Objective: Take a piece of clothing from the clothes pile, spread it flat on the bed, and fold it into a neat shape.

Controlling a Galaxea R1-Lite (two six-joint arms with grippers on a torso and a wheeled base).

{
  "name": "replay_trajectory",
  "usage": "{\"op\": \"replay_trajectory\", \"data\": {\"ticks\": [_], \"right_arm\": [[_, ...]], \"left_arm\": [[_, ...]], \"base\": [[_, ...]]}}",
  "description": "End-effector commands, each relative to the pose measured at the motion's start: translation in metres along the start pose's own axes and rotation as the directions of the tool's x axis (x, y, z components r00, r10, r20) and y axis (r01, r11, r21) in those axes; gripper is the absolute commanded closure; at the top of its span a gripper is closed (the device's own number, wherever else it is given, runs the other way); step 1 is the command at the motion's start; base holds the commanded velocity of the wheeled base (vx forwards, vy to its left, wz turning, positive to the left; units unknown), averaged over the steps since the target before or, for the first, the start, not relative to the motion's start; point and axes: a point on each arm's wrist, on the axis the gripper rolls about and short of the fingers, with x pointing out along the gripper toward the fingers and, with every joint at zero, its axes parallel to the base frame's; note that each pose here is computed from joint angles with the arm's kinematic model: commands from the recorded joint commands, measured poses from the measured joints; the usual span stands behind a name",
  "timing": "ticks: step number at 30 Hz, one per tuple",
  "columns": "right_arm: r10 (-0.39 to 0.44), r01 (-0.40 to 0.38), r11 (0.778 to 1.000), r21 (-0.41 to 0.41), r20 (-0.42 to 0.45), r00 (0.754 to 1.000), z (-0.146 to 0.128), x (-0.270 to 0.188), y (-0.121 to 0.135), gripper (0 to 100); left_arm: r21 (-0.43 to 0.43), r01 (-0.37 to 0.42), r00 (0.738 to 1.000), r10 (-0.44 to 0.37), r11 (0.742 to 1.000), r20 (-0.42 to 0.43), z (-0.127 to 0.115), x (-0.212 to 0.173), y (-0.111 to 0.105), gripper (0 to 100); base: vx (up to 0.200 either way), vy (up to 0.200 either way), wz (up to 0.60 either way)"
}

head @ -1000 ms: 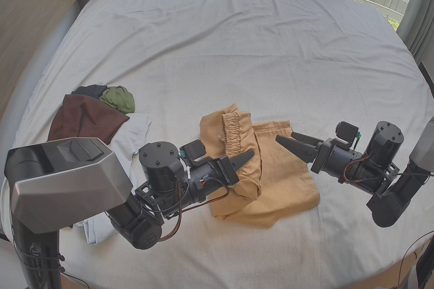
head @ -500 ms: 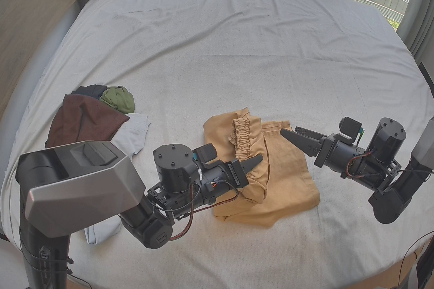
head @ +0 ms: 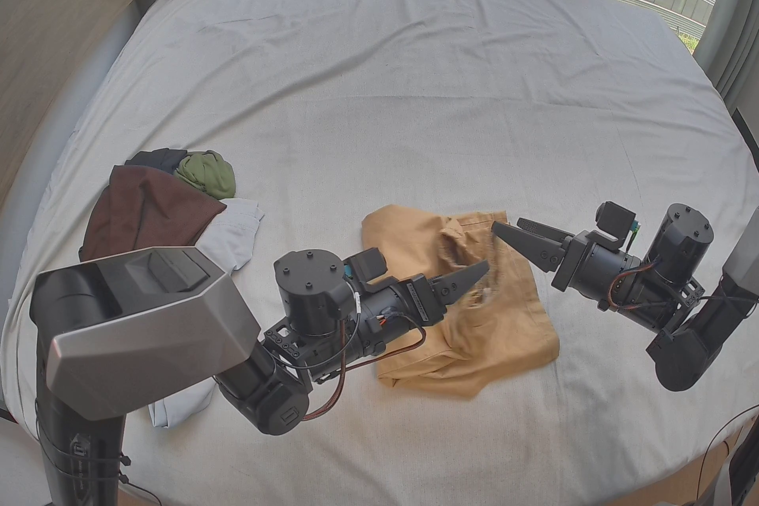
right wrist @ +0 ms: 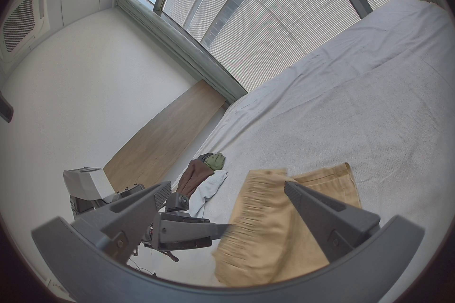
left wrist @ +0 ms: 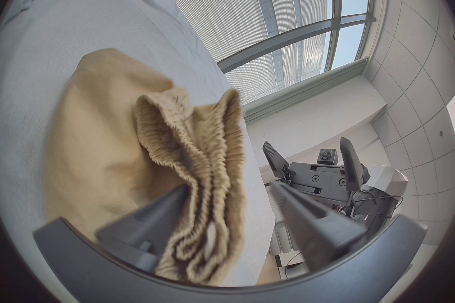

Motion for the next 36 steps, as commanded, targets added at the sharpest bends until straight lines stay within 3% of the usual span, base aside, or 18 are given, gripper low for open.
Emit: {"op": "replay_trajectory", "data": {"ticks": [1,10,24,25,27,36], "right_arm": [[0.001,-0.001,1.0,-0.001,0.0,1.0,0.0,0.0,0.0,0],[-0.013,0.013,1.0,0.003,-0.013,1.0,-0.004,-0.002,-0.002,0],[-0.146,0.151,0.988,0.038,-0.113,0.983,-0.033,-0.018,-0.039,0],[-0.188,0.189,0.982,-0.009,-0.163,0.968,-0.048,-0.023,-0.052,0],[-0.202,0.2,0.979,-0.028,-0.189,0.961,-0.056,-0.025,-0.057,0],[-0.216,0.219,0.976,-0.014,-0.248,0.945,-0.068,-0.033,-0.055,0]], "left_arm": [[0.001,0.015,1.0,-0.015,1.0,-0.001,-0.002,0.001,-0.005,0],[0.004,-0.005,1.0,0.005,1.0,0.025,-0.002,-0.008,-0.002,0],[0.015,-0.135,0.988,0.134,0.991,0.074,0.023,-0.076,0.008,0],[0.022,-0.168,0.981,0.165,0.986,0.099,0.034,-0.096,0.007,0],[0.024,-0.17,0.979,0.166,0.985,0.121,0.043,-0.105,0.004,0],[0.07,-0.254,0.96,0.242,0.965,0.142,0.052,-0.129,0.018,0]], "base": [[0.0,0.0,0.0],[0.0,0.0,0.0],[0.0,0.0,0.0],[0.0,0.0,0.0],[0.0,0.0,0.0],[0.0,0.0,0.0]]}}
